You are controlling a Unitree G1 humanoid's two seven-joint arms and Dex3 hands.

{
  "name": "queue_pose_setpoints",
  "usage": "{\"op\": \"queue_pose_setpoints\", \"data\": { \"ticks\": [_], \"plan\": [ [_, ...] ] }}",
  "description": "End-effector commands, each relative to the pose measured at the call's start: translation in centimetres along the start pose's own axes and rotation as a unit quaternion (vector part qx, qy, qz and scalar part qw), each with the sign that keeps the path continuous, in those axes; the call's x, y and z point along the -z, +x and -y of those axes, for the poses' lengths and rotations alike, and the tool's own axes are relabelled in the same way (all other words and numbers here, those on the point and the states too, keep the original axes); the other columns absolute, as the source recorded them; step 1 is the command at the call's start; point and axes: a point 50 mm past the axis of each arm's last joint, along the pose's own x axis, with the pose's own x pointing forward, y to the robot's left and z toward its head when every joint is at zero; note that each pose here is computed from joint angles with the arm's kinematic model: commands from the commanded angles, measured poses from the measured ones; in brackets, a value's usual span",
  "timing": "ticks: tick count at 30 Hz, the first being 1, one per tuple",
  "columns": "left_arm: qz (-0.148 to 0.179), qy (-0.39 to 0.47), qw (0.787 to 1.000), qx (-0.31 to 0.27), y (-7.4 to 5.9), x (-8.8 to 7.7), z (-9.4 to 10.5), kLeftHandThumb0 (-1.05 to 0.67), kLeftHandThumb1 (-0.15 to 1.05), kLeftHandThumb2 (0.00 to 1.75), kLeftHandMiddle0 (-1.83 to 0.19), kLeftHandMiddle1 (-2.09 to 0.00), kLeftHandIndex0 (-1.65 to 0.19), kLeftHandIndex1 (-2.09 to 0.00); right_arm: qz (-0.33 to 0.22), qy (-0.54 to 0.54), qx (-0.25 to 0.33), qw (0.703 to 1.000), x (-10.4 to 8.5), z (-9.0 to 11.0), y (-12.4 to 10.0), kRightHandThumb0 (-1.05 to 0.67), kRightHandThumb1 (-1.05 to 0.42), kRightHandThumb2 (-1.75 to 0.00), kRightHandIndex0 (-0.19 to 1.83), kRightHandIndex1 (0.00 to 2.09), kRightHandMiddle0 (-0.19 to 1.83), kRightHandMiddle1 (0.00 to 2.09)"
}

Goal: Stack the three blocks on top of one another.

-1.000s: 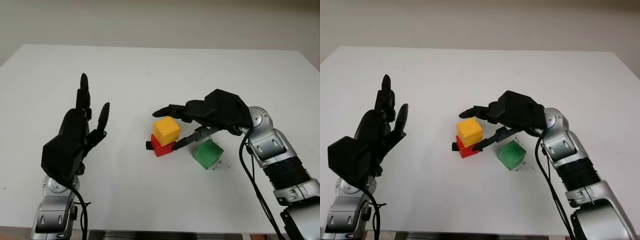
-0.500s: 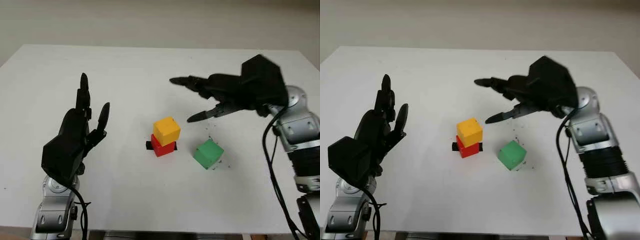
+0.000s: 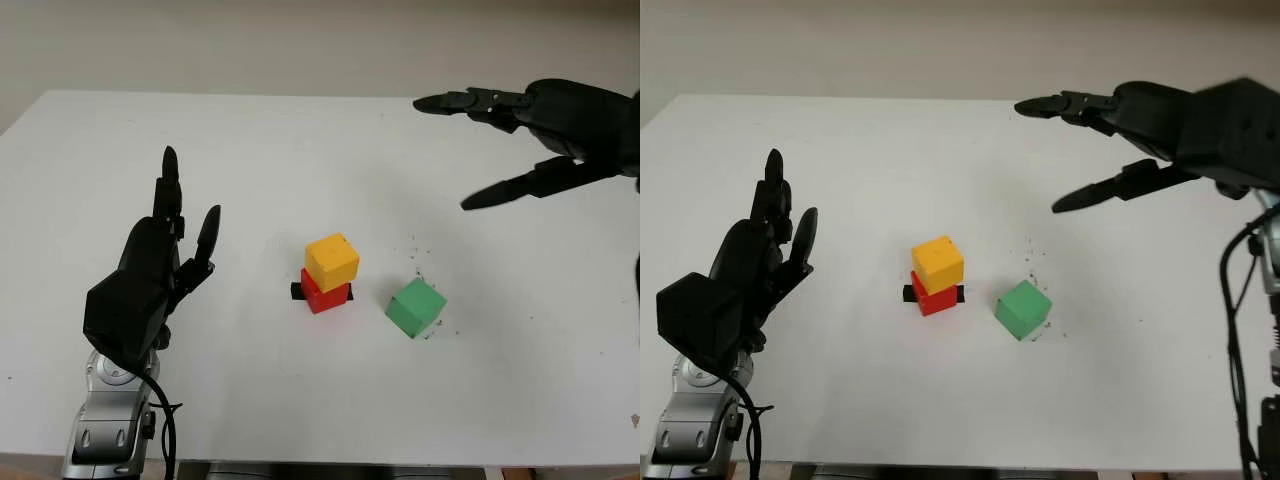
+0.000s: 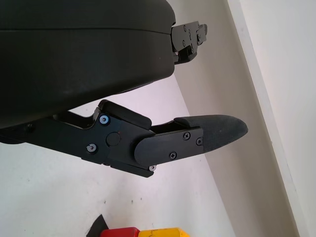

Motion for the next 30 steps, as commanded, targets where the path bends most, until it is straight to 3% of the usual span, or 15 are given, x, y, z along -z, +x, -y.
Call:
{"op": "queue_pose_setpoints", "data": {
  "ticks": [1, 9, 22, 30],
  "plan": [
    [0.007, 0.001, 1.000, 0.003, 0.1, -0.1, 0.0, -0.73, 1.05, 0.61, 0.19, -0.01, 0.19, 0.00, 0.002, -0.052, -0.015, 0.999, -0.5, -0.2, -0.9, -0.57, -0.82, -0.05, -0.01, 0.06, 0.30, 0.11],
    [0.010, -0.005, 1.000, 0.003, 0.1, -0.2, 0.0, -0.72, 1.05, 0.60, 0.19, 0.00, 0.19, 0.00, 0.047, -0.273, -0.091, 0.956, -2.5, -3.4, -0.8, -0.63, -0.89, -0.07, 0.00, 0.06, 0.38, 0.11],
    [0.011, -0.005, 1.000, 0.006, 0.1, -0.1, 0.0, -0.73, 1.05, 0.60, 0.19, -0.01, 0.19, 0.00, 0.074, -0.239, -0.090, 0.964, -1.6, -6.2, 0.1, -0.59, -0.82, -0.04, 0.01, 0.06, 0.43, 0.12],
    [0.012, 0.000, 1.000, 0.006, 0.2, -0.1, 0.0, -0.74, 1.05, 0.61, 0.19, 0.00, 0.19, 0.00, 0.075, -0.213, -0.094, 0.969, -1.0, -7.3, 0.3, -0.55, -0.85, -0.06, 0.02, 0.06, 0.46, 0.13]
  ]
}}
